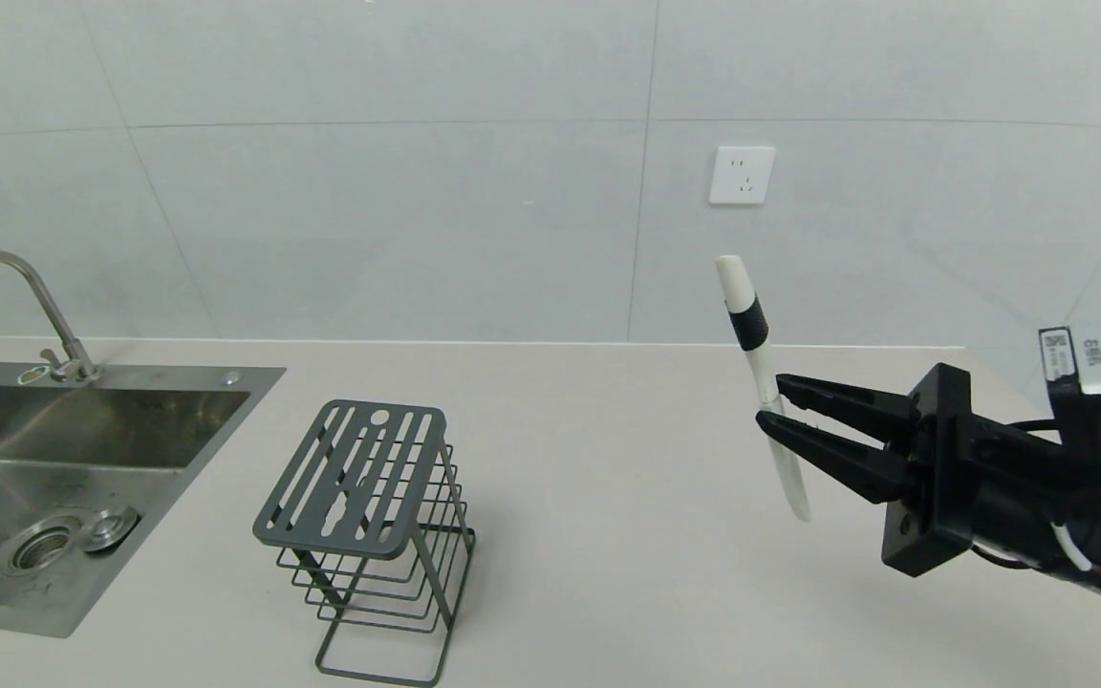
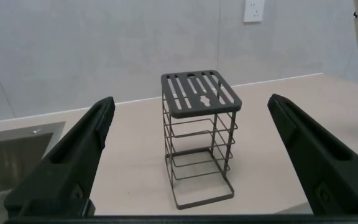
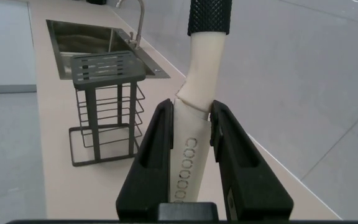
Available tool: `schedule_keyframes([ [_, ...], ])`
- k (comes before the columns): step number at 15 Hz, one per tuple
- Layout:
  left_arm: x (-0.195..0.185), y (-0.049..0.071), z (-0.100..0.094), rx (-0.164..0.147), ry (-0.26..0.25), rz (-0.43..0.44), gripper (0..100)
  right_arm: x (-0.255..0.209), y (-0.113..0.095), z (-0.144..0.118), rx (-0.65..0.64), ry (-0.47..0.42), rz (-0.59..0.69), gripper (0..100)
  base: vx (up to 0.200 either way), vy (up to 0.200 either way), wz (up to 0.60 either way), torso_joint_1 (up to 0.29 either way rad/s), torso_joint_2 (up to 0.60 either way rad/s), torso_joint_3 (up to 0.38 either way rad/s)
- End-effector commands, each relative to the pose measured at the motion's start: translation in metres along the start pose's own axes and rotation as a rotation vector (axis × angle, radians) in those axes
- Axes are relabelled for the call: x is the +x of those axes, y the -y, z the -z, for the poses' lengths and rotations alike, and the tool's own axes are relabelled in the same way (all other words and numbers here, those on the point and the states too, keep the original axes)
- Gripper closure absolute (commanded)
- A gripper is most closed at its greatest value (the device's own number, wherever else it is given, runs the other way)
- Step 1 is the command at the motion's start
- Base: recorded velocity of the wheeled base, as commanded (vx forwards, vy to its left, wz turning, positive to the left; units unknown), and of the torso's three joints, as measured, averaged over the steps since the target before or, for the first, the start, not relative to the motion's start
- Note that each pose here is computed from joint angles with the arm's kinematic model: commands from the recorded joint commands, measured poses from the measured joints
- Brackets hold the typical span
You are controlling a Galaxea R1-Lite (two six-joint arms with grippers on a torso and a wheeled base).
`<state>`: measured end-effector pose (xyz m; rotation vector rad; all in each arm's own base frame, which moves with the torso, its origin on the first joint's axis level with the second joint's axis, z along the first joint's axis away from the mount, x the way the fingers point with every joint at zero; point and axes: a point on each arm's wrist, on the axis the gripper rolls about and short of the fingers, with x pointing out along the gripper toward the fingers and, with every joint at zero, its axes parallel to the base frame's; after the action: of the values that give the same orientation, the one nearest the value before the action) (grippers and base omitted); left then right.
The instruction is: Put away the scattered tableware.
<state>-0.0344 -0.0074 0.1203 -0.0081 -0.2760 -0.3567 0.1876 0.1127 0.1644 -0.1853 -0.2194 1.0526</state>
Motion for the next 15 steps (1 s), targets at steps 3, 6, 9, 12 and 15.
schedule_keyframes([
  [3,0.016,-0.004,-0.045,-0.008,-0.007,0.094,0,-0.002,-0.003,0.001,0.003,0.001,-0.041,100,0.0,0.0,0.0,0.0,0.0,0.0],
  [6,0.046,-0.008,-0.071,-0.04,-0.079,0.296,0,-0.003,-0.004,0.001,0.003,0.007,-0.063,100,0.0,0.0,0.0,0.0,0.0,0.0],
  [9,0.075,-0.014,-0.069,-0.063,-0.153,0.414,0,-0.002,-0.004,-0.003,-0.012,0.024,-0.065,100,0.0,0.0,0.0,0.0,0.0,0.0],
  [12,0.1,-0.018,-0.068,-0.071,-0.172,0.524,0,0.005,-0.001,0.002,-0.004,0.012,-0.067,100,0.0,0.0,0.0,0.0,0.0,0.0],
  [15,0.146,-0.018,-0.071,-0.038,-0.124,0.649,0,0.019,0.008,0.005,-0.008,0.016,-0.065,100,0.0,0.0,0.0,0.0,0.0,0.0],
])
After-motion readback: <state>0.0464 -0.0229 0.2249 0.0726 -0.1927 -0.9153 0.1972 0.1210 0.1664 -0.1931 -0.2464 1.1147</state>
